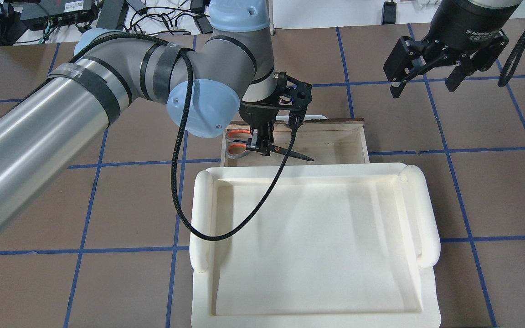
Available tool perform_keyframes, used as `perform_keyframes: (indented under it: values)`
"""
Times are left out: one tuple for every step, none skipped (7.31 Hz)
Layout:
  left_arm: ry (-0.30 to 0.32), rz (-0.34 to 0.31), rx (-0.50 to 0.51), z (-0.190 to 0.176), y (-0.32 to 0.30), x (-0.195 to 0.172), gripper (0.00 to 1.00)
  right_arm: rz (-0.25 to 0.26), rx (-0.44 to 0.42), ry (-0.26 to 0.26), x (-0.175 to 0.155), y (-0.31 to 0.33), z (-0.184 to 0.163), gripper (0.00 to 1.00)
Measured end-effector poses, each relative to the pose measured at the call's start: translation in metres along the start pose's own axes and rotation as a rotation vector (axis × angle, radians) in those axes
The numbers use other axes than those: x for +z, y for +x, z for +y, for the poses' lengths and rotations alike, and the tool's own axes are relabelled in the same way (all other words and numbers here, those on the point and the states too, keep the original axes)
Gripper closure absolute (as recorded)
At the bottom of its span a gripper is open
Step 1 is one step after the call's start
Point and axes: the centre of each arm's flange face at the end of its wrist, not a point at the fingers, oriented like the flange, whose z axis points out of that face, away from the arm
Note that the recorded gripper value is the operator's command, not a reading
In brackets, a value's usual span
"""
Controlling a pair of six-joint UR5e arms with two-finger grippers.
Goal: Place scissors in drawer with both arms
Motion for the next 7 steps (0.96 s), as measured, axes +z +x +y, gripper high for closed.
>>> perform_keyframes:
  values:
    - [-0.001, 0.005, 0.003, -0.0007, 0.001, 0.0026, 0.99, 0.001, -0.002, -0.001, 0.0004, 0.0001, -0.0001, 0.0]
    - [-0.002, 0.012, 0.003, -0.0005, 0.0021, 0.0059, 0.69, 0.002, -0.003, -0.001, 0.0004, 0.0002, -0.0002, 0.0]
    - [-0.002, 0.014, 0.002, -0.0005, 0.0026, 0.0078, 0.35, 0.003, -0.005, 0.0, 0.0003, 0.0003, -0.0002, 0.0]
    - [-0.001, 0.007, 0.001, -0.0007, 0.0022, 0.0079, 0.15, 0.005, -0.008, 0.0, 0.0004, 0.0005, -0.0002, 0.0]
    - [0.001, -0.002, -0.002, -0.0009, 0.0012, 0.0077, 0.07, 0.008, -0.01, -0.001, 0.0004, 0.0009, -0.0002, 0.0]
    - [0.002, -0.008, -0.014, -0.0011, 0.0006, 0.0074, 0.03, 0.009, -0.011, 0.0, 0.0005, 0.001, -0.0003, 0.0]
    - [0.003, -0.011, -0.043, -0.0012, 0.0005, 0.0066, 0.03, 0.01, -0.014, -0.001, 0.0007, 0.0011, -0.0005, 0.0]
